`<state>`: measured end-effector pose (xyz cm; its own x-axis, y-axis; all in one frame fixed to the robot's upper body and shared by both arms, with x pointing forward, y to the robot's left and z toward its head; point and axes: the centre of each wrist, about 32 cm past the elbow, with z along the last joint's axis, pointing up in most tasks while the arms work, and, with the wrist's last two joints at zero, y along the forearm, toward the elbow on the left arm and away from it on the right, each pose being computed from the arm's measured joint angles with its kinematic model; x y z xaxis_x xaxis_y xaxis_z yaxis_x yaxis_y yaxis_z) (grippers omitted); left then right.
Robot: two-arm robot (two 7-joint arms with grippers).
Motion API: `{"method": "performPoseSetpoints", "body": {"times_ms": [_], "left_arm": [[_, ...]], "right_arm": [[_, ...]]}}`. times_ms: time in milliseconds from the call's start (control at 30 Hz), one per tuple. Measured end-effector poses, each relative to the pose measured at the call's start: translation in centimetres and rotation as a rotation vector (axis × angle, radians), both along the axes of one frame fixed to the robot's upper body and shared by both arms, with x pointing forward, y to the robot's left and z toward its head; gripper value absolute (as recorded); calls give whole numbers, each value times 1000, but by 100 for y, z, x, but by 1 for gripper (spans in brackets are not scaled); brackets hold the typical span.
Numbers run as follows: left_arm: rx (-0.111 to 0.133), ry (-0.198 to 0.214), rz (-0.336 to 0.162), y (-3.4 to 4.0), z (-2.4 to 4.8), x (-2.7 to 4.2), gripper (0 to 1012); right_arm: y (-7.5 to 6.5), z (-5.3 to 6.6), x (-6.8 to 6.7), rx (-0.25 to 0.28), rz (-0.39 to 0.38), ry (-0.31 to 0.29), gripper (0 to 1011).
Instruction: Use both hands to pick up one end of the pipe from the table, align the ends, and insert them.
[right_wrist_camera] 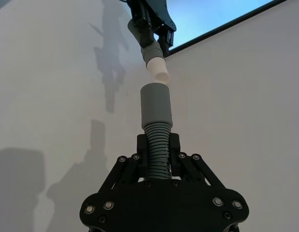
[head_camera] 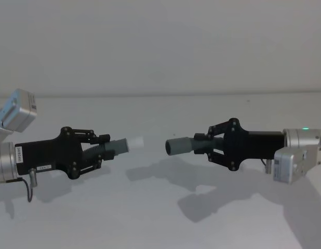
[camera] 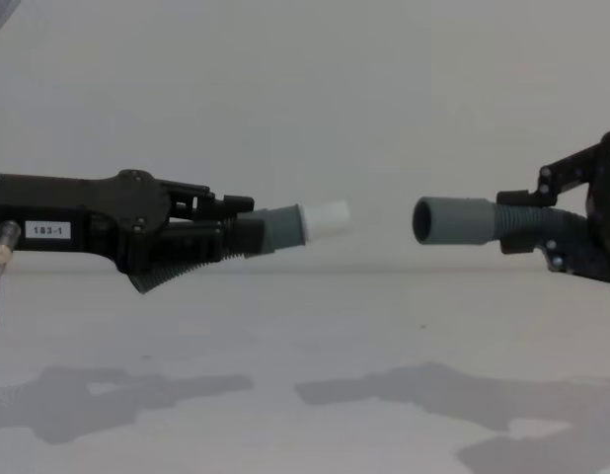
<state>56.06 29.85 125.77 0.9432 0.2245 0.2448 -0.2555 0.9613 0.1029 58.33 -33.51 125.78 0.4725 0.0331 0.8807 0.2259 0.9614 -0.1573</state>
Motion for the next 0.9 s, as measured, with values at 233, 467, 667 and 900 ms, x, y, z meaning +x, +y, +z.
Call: {"method": "performPoseSetpoints", "body": {"times_ms": [233,467,667,900], "left_arm": [[0,0,0,0,0,0,341],[0,0,0,0,0,0,341],[0,0,0,0,0,0,341],[0,0,0,0,0,0,341]], "right_arm": [[37,-22,34,6,-4,-11,227],[80,-57,57,9,-3,-14,227],[111,-85,82,9,-4,-17,227],[160,-102,119,11,-2,-20,227]]}}
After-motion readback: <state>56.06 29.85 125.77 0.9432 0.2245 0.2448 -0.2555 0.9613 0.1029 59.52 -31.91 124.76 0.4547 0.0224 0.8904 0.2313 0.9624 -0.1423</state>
